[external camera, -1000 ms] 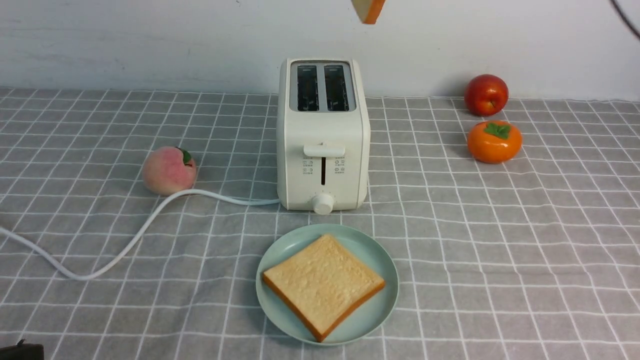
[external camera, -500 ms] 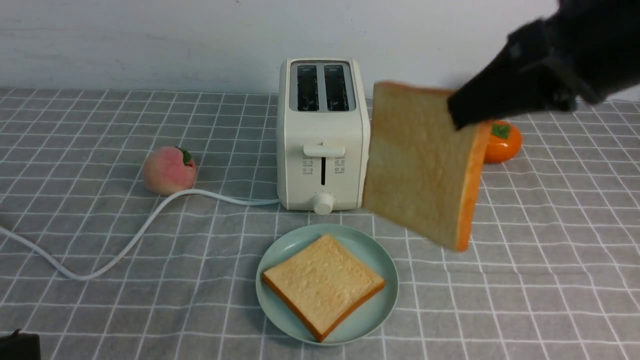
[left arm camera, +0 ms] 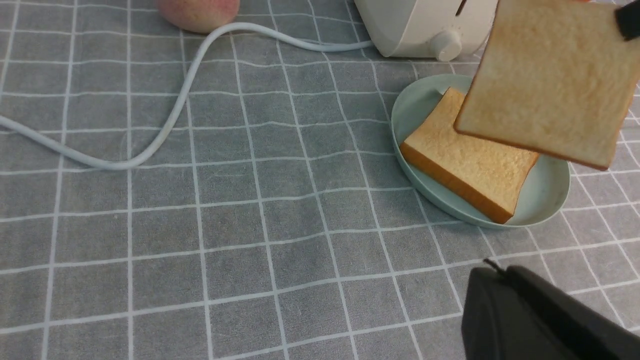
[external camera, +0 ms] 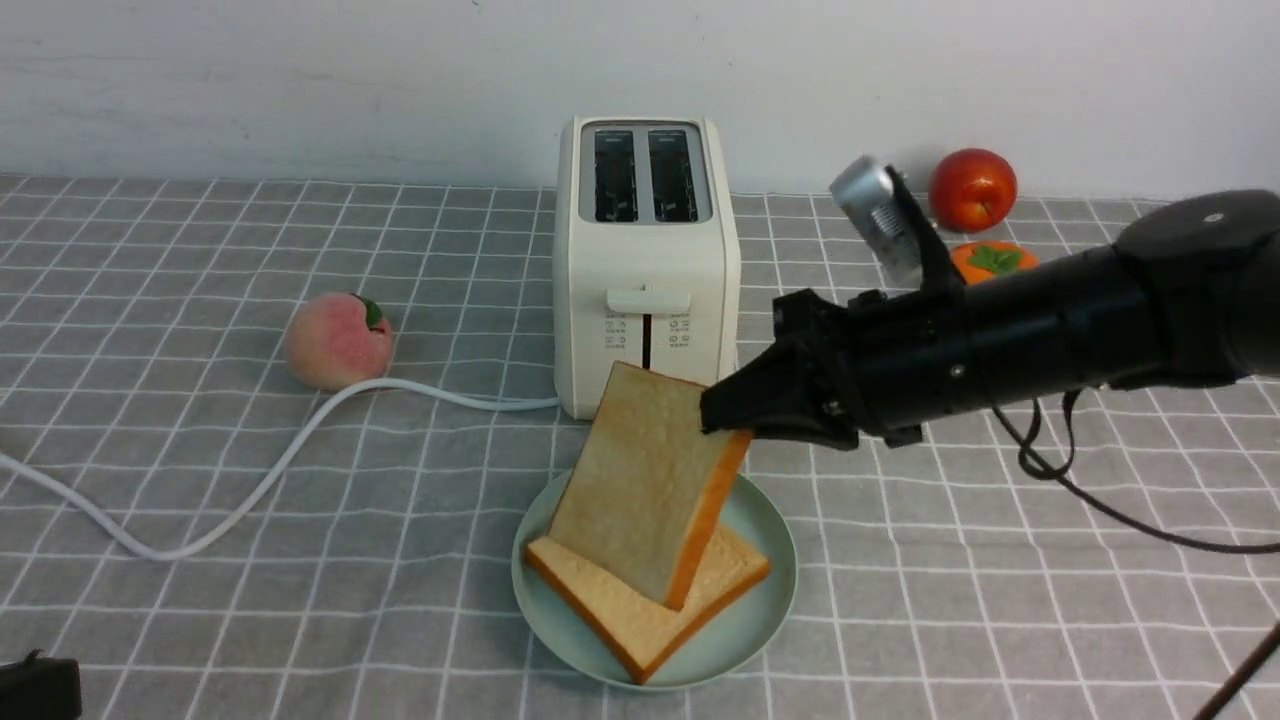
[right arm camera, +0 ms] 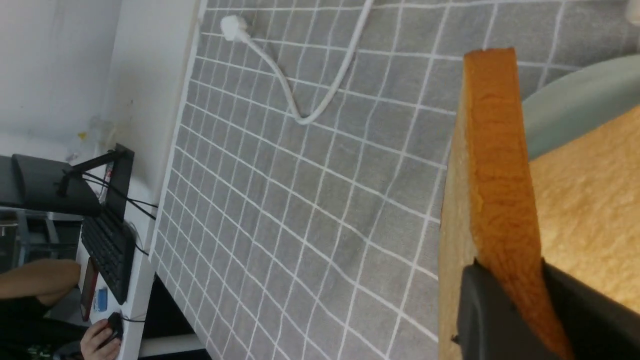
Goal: Take toasted bread from bread machine on grey coffee table place on plate.
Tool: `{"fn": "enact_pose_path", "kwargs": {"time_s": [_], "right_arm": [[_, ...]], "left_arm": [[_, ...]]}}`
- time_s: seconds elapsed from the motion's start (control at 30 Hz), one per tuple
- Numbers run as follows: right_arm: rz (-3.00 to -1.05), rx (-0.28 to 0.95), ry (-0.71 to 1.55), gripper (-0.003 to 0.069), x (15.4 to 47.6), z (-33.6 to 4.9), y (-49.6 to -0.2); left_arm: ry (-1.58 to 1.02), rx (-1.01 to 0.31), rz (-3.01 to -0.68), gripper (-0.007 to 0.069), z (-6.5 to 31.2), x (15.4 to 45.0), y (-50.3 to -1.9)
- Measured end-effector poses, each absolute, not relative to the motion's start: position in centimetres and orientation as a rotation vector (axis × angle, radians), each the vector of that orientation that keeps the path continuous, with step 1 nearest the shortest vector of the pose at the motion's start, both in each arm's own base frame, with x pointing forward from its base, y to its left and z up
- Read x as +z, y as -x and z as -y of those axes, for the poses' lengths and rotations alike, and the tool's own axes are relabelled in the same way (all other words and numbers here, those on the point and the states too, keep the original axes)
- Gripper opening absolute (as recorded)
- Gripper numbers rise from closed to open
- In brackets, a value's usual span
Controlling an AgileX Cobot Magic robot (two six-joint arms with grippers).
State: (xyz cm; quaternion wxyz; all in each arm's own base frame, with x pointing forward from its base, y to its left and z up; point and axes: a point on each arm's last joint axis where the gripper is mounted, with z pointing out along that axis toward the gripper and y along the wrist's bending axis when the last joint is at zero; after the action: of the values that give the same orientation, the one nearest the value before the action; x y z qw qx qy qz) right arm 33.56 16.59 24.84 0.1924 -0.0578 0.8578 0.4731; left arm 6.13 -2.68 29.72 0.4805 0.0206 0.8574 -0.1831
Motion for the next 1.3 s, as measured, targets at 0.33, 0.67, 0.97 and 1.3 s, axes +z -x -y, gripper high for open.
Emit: {"fn": "enact_pose_path", "kwargs": {"time_s": [0.33,0.67,0.97,1.3], "right_arm": [[-2.537,1.185,0.257,0.0433,21.6,-15.4,-34.4],[-2.493,0.625,0.405,0.0456,32.6,-8.9,-31.1],[-2.170,0.244,0.091,0.0003,43.7,-3.3,-17.1],[-1.526,0.283,-0.026,-0.0007,32.8,-0.8,-4.9]], "left_arm": [[-0.050,-0.447,-2.091,-0.0014,2.7,29.7,-6.1],[-0.050,-0.447,-2.091,-0.0014,2.7,29.7,-6.1],[-0.049,-0.447,-2.083,-0.0014,2.7,29.8,-6.2],[-0.034,-0.459,-1.968,-0.0014,2.7,30.7,-6.6]]}}
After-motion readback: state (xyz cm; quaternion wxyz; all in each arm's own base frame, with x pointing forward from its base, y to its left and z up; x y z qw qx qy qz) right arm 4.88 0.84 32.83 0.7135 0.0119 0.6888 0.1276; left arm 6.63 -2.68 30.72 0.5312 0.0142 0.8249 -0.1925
